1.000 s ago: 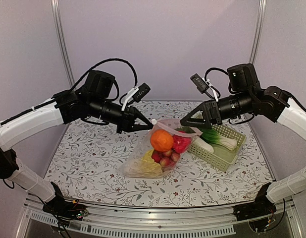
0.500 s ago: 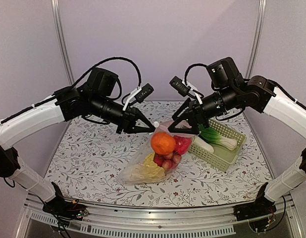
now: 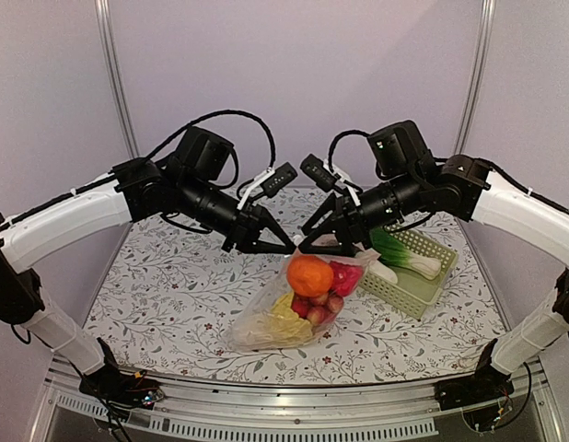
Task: Place the food in the zip-top bag and seal the zipper
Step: Pick up the zipper from the zipper food storage bag.
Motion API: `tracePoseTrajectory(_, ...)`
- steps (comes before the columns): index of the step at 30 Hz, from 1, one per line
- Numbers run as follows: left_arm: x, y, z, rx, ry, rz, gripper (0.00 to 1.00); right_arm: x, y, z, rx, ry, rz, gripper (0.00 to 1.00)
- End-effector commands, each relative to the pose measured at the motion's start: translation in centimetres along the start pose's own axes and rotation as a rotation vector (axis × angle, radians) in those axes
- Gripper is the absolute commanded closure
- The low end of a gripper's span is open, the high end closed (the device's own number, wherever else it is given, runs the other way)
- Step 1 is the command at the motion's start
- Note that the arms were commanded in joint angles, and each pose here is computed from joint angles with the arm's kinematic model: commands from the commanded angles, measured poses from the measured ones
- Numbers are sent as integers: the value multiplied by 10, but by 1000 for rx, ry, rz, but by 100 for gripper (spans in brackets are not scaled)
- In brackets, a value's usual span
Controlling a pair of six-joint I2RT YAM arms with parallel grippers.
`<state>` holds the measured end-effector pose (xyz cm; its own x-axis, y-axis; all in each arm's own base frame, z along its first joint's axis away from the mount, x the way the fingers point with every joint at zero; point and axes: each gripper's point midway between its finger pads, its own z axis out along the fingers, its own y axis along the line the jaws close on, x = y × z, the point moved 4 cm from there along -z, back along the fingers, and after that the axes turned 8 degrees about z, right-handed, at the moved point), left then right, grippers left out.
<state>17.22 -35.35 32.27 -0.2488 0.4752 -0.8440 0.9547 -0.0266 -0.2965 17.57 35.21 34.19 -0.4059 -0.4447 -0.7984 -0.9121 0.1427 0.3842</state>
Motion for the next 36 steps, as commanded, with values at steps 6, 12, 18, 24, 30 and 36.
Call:
tracePoseTrajectory(6, -21, -18, -1, 92, -51, 58, 100, -7, 9, 2, -62, -84, -45, 50)
tracePoseTrajectory(12, -20, -17, -1, 91, -49, 54, 100, -5, 15, 5, -128, -70, -29, 56)
tracePoseTrajectory(18, -22, -20, -4, 96, -56, 61, 100, 3, 18, 8, -180, -28, 1, 64)
tracePoseTrajectory(24, -23, -21, -4, 104, -59, 61, 100, 10, 15, 13, -183, 1, 15, 64)
tracePoseTrajectory(30, -24, -22, -5, 106, -61, 62, 100, 10, 14, 16, -196, 7, 16, 76)
tracePoseTrajectory(36, -24, -22, -5, 107, -63, 64, 100, 12, 13, 16, -191, 13, 16, 87)
